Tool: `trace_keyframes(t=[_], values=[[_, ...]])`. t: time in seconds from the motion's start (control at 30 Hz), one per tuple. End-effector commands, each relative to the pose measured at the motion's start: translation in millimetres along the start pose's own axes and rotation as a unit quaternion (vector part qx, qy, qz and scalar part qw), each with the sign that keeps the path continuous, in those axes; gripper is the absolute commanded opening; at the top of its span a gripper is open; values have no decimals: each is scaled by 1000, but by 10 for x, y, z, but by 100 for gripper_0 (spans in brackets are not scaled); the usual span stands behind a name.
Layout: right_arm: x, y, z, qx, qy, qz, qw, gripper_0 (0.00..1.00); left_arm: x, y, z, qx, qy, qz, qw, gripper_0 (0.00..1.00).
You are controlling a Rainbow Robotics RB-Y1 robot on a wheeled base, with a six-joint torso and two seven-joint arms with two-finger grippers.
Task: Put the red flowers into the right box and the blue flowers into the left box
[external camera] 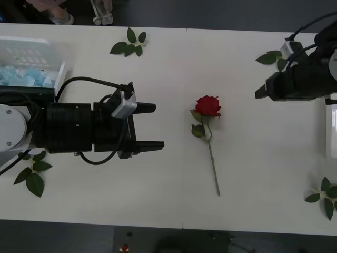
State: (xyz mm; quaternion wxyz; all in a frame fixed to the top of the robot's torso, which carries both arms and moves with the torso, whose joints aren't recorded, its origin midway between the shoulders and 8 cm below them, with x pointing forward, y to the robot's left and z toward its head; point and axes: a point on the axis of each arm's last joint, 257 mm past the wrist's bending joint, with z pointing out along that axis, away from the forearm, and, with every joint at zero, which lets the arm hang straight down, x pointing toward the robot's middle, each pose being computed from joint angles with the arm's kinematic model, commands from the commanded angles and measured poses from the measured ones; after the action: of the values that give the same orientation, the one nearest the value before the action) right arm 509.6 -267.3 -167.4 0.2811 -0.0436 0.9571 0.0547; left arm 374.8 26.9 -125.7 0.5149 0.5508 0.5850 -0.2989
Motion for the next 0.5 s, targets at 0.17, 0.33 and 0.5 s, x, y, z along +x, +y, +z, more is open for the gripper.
trace_keyframes(t=[0.17,0.33,0.5], values=[[329,690,167,-19,3,17,1000,100,-130,-8,-27,0,-8,19,1000,87],[525,983,463,13,0,1,1000,100,-130,-8,-27,0,-8,19,1000,86],[683,1285,716,25,-3,-12,1000,100,-130,-8,-27,0,-8,19,1000,86]])
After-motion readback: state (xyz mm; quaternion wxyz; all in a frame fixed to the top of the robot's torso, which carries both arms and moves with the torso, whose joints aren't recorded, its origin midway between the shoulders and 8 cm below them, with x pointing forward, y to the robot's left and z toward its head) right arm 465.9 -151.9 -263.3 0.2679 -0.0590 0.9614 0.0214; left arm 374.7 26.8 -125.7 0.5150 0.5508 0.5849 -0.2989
